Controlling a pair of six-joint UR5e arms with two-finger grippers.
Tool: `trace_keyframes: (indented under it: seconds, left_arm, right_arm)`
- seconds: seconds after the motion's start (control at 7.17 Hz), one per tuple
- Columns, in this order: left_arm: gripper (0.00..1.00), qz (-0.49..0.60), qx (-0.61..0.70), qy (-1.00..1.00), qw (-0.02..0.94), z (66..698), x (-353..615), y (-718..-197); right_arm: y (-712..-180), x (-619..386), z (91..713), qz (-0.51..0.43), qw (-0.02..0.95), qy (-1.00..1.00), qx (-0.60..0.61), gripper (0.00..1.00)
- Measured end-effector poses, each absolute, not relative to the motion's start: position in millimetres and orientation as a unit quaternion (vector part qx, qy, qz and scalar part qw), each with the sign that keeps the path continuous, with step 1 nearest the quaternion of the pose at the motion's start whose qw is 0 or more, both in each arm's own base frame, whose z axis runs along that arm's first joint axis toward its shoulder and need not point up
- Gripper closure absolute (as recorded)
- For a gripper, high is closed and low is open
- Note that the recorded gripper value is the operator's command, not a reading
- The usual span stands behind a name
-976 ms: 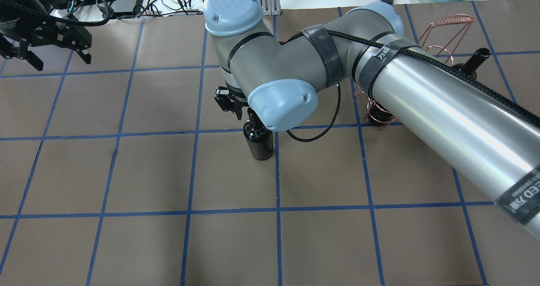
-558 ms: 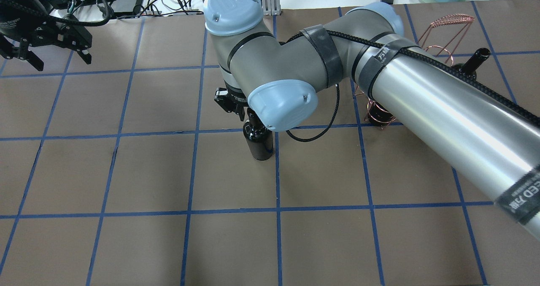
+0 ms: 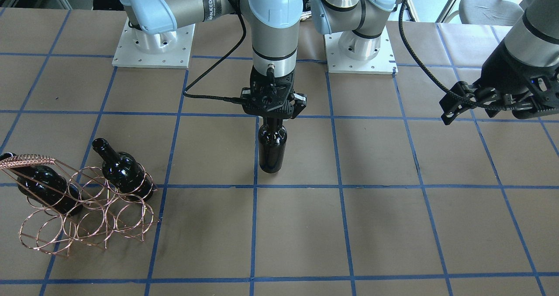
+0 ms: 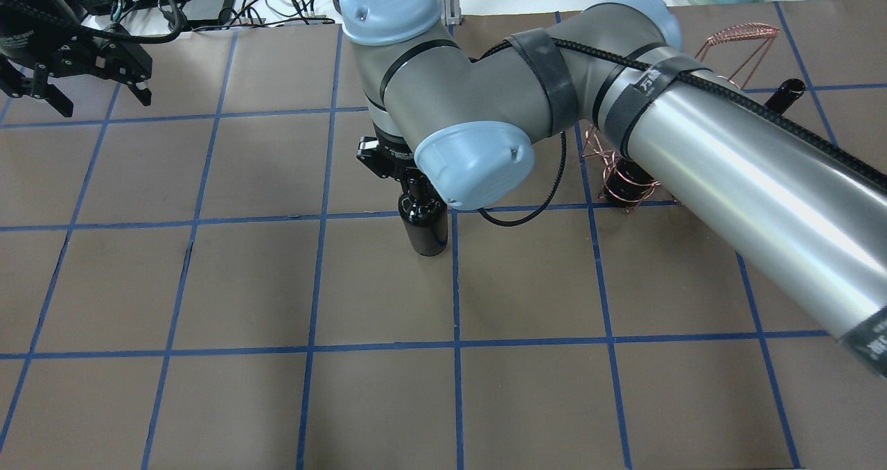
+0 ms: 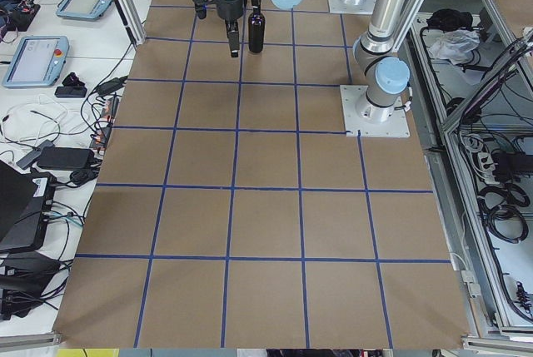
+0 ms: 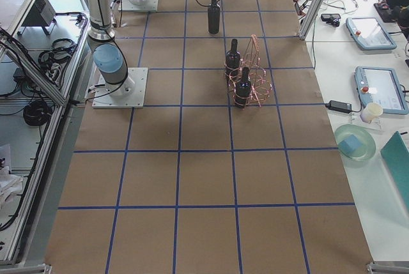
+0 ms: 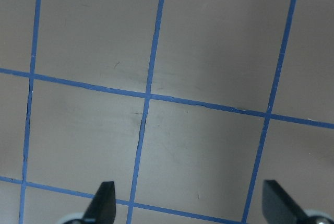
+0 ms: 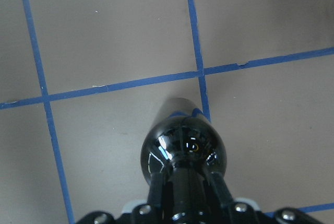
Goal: Place wine into wine basket
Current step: 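Lift the bottle with the right gripper and carry it to the wire rack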
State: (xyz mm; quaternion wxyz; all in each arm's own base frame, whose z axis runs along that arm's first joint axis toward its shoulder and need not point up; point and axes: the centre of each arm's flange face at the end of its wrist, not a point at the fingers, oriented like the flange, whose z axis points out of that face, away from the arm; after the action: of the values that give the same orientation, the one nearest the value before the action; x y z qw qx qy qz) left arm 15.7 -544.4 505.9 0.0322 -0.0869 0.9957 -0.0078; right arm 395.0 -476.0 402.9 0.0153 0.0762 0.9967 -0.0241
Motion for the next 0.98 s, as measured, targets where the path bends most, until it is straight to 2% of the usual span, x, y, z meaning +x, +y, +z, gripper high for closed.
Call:
trace_keyframes:
  seconds: [0.28,0.98]
  left_arm:
    - [0.00,-0.008,-0.086,0.996,0.032,506,15,-544]
    - [0.00,-0.008,-0.085,0.996,0.030,505,13,-545]
  right_arm:
    - [-471,333,455,-0.021,-0.003,0.997,0.072,1.00]
    - [-429,110,588,-0.004,-0.032,0.999,-0.041,1.00]
